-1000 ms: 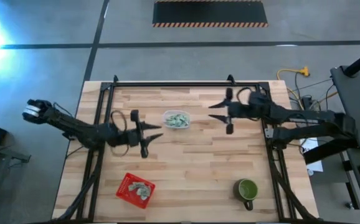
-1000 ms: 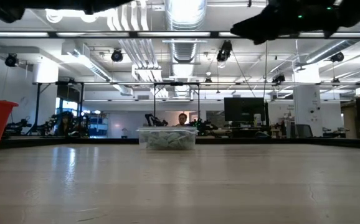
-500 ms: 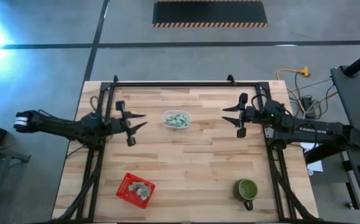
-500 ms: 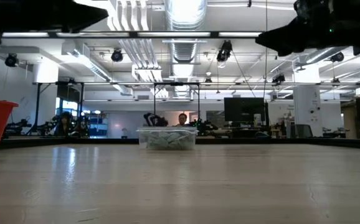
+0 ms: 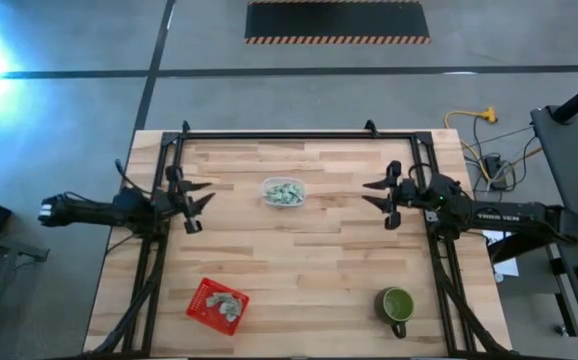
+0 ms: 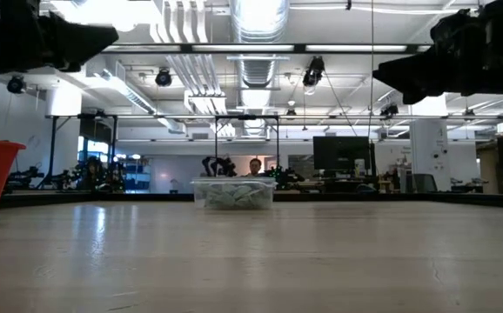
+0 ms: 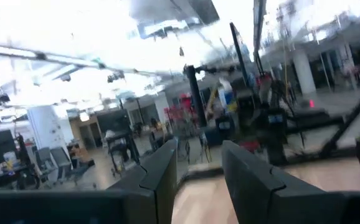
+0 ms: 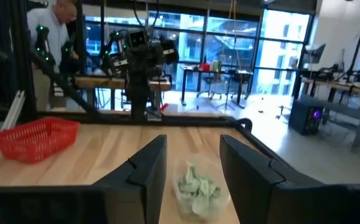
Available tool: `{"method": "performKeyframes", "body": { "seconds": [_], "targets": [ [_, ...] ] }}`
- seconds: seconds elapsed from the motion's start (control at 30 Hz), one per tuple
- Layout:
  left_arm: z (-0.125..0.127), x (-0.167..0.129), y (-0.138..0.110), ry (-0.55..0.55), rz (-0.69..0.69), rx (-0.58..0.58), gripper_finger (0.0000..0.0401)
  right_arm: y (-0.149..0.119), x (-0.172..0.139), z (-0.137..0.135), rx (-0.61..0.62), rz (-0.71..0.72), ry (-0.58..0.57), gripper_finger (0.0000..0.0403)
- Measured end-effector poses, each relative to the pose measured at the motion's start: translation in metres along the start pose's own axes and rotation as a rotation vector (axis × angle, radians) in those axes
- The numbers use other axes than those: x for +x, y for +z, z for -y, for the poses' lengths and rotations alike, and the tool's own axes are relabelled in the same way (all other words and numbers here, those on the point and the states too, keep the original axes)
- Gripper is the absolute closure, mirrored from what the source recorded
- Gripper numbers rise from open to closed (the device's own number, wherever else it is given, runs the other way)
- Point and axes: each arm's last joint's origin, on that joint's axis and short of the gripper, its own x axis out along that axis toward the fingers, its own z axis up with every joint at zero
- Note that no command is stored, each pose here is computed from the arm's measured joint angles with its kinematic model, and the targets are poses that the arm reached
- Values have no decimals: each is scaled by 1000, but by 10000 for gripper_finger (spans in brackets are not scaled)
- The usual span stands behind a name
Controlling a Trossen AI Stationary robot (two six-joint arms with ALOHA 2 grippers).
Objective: Pick and place items into bin
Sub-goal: Return to Home Position
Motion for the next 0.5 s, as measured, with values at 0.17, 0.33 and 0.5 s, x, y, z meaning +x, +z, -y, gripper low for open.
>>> {"method": "performKeyframes", "body": {
  "seconds": [0.17, 0.33, 0.5],
  "targets": [
    [-2, -6, -1, -2, -5, 2, 290, -5, -3, -2, -5, -53, 46, 271],
    [-1, -9, -6, -28, -67, 4, 290, -5, -5, -4, -36, -33, 86, 267],
    [-3, -9, -2, -21, -55, 1, 290, -7, -8, -4, -79, -27, 86, 263]
  ]
}}
